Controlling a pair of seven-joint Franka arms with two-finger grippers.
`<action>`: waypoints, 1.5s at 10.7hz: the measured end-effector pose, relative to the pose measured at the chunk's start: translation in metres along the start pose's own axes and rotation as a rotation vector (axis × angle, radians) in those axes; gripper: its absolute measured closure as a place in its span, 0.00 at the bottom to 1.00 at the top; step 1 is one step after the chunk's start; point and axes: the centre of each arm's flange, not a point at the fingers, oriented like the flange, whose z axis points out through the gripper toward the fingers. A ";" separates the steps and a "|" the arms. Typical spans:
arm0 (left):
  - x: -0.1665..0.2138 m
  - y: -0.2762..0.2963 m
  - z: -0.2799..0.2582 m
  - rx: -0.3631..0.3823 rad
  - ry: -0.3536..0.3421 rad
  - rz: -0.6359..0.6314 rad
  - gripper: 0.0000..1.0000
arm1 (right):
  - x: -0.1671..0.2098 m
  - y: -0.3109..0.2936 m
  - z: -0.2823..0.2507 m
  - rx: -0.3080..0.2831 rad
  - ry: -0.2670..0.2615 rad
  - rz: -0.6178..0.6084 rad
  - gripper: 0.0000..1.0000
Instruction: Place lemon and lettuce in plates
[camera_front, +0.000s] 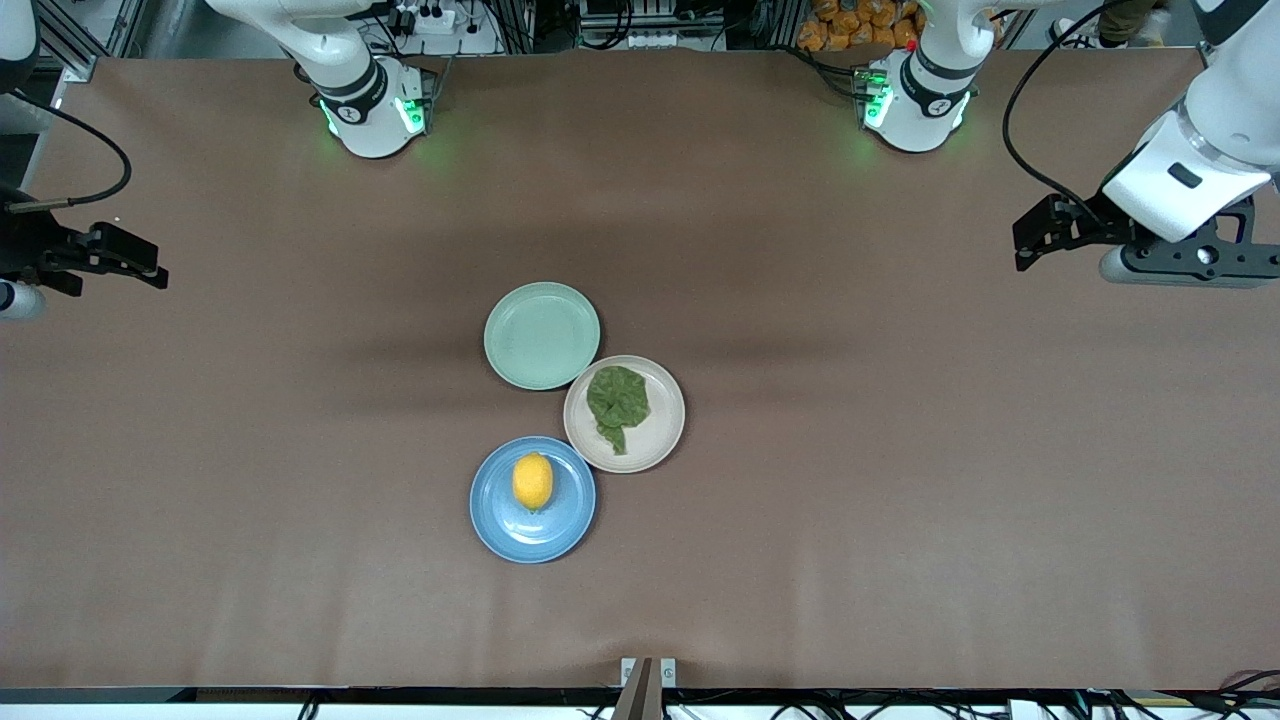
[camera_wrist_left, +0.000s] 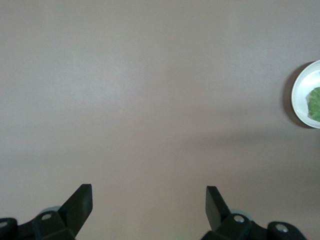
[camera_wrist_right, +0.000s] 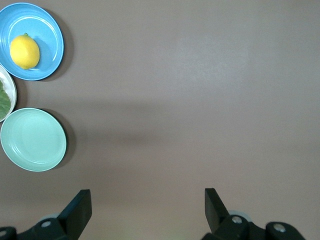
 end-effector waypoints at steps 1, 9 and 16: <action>-0.001 -0.001 0.000 0.000 -0.011 -0.001 0.00 | 0.000 0.000 0.000 0.000 0.000 0.000 0.00; 0.004 -0.007 -0.002 -0.005 -0.016 -0.013 0.00 | -0.001 0.000 0.000 0.001 -0.005 0.000 0.00; 0.010 -0.013 0.006 -0.007 -0.030 -0.022 0.00 | -0.001 0.000 0.001 0.001 -0.011 0.000 0.00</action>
